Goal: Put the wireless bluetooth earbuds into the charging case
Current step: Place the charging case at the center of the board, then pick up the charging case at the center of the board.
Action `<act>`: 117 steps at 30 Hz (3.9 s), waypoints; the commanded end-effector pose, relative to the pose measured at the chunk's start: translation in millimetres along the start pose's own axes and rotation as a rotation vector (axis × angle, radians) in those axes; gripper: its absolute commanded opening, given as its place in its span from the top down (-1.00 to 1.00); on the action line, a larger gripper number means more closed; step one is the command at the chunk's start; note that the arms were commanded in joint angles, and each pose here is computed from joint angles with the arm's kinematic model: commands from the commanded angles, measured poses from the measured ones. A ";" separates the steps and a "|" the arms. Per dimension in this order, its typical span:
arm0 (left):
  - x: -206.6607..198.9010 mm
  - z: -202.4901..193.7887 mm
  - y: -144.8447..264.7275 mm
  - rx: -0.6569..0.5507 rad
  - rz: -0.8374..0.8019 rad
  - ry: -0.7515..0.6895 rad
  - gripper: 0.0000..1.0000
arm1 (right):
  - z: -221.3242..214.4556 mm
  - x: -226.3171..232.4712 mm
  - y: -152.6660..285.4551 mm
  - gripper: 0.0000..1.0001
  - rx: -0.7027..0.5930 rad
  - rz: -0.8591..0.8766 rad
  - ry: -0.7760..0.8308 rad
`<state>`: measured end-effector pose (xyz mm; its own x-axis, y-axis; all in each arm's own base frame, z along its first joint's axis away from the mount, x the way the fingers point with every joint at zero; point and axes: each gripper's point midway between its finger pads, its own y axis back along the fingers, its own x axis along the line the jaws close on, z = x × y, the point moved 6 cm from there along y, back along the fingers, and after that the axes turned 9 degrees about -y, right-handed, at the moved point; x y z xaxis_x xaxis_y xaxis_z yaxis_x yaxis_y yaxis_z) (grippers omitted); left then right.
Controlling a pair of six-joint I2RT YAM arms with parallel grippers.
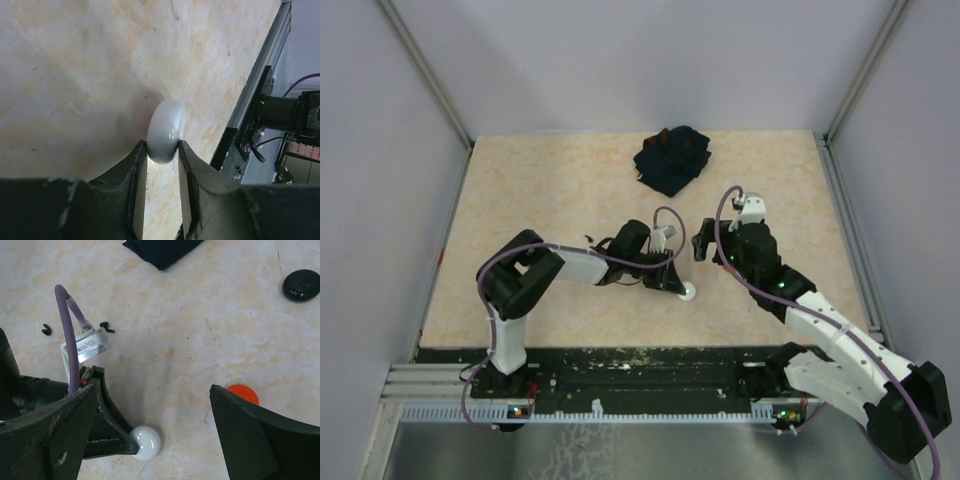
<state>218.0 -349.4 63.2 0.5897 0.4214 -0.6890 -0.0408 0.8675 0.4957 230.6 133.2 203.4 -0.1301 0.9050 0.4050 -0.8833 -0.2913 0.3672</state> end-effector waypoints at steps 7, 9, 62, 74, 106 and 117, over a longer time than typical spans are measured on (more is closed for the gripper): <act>3.6 8.4 4.6 0.010 0.117 -0.095 -0.11 | 21.3 6.3 -7.8 -0.92 -0.025 -0.035 0.020; 2.9 11.6 10.0 -0.003 0.144 -0.120 -0.19 | 24.3 4.6 -8.6 -0.97 -0.023 -0.063 0.035; 47.0 79.1 253.3 -0.315 0.753 -0.247 -0.99 | 52.3 -166.9 -202.0 -0.55 0.282 -0.555 -0.023; 47.2 78.1 251.7 -0.305 0.737 -0.258 -0.95 | 35.7 -178.8 -211.6 -0.24 0.331 -0.546 0.003; 20.0 84.3 250.8 -0.366 0.581 -0.323 -0.84 | 58.6 -72.6 -148.0 0.06 0.219 -0.166 0.253; -20.8 88.6 247.6 -0.407 0.325 -0.404 -0.76 | 57.9 32.3 -86.4 0.07 0.201 0.221 0.514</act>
<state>276.9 -156.2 230.8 0.6691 0.7161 -0.1988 -0.5943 0.6762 0.4355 354.3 145.6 203.0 -0.3701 0.9245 0.0913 -0.7496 -0.3553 0.5585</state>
